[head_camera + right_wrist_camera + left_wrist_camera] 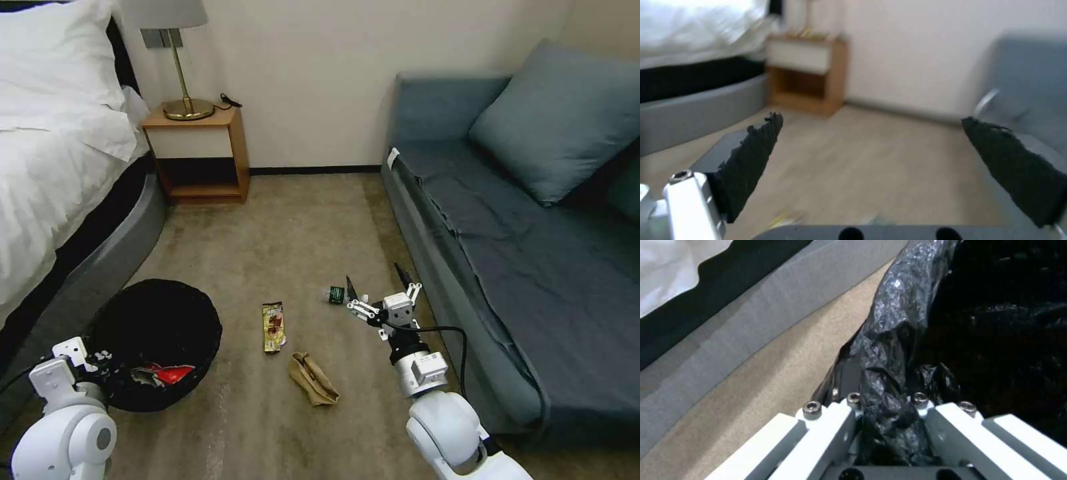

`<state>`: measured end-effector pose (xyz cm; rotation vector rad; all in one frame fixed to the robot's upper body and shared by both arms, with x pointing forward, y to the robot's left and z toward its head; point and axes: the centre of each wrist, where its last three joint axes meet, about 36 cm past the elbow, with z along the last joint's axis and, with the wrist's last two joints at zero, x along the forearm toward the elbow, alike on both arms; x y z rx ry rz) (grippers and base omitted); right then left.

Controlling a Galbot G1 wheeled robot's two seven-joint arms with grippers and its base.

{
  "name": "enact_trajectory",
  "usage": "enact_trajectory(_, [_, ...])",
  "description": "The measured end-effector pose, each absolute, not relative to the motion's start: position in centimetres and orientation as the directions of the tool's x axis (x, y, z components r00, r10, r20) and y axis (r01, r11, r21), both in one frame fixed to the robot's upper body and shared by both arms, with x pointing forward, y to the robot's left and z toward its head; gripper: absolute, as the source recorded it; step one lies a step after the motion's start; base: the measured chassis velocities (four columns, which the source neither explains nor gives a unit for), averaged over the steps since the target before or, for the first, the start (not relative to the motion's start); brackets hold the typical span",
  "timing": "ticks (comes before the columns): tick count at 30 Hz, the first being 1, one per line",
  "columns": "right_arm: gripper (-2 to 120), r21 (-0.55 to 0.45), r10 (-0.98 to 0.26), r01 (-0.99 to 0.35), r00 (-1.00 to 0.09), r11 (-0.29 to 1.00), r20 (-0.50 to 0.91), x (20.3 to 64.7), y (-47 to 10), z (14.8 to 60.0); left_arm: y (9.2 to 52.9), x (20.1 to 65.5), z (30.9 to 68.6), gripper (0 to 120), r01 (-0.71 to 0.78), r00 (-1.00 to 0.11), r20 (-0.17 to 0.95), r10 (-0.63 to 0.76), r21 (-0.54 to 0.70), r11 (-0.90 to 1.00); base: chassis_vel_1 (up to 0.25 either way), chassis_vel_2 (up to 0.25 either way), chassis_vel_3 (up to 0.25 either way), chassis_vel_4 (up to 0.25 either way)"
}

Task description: Pick up the trash bin, then pick up the garbage on the floor and place it into the trash bin.

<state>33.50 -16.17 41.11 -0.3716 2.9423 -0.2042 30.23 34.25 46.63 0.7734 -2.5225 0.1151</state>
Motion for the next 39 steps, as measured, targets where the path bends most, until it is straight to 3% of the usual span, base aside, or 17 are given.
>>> enact_trajectory(5, [100,-0.115,-0.332,-0.326,-0.942,0.938,-0.042,33.6,-16.0,41.5,34.2,30.3,46.6,3,-0.544,-0.718,0.483,-0.502,0.062,0.837,0.000,0.000,0.000,0.000])
enact_trajectory(7, [100,0.021,-0.450,-0.451,-0.883,0.892,0.136,34.1,-15.6,42.9,34.1,30.3,46.6,3,-0.543,-0.718,0.483,-0.501,0.062,0.838,0.000,0.000,0.000,0.000])
enact_trajectory(10, [100,0.081,-0.536,-0.534,-0.806,0.841,0.253,35.0,-15.2,43.0,33.9,30.3,46.5,3,-0.540,-0.718,0.484,-0.501,0.067,0.839,0.000,0.000,0.000,0.000])
enact_trajectory(13, [100,0.148,-0.589,-0.612,-0.623,0.777,0.515,37.1,-13.8,39.6,33.6,30.1,46.4,3,-0.540,-0.715,0.484,-0.504,0.074,0.838,0.000,0.000,0.000,0.000])
enact_trajectory(14, [100,0.148,-0.589,-0.612,-0.623,0.777,0.515,37.1,-13.8,39.6,33.6,30.1,46.4,3,-0.540,-0.715,0.484,-0.504,0.074,0.838,0.000,0.000,0.000,0.000])
enact_trajectory(18, [100,0.104,-0.513,-0.618,-0.533,0.779,0.673,40.5,-12.4,32.6,33.5,29.5,46.7,3,-0.549,-0.714,0.476,-0.514,0.076,0.833,0.000,0.000,0.000,0.000])
enact_trajectory(24, [100,0.041,-0.472,-0.635,-0.528,0.771,0.706,42.5,-12.6,27.0,33.6,28.7,47.1,3,-0.564,-0.709,0.466,-0.530,0.077,0.822,0.000,0.000,0.000,0.000])
enact_trajectory(39, [96,0.012,-0.468,-0.654,-0.528,0.757,0.709,41.9,-10.6,22.8,33.9,27.7,47.9,3,-0.582,-0.703,0.450,-0.551,0.082,0.809,0.000,0.000,0.000,0.000])
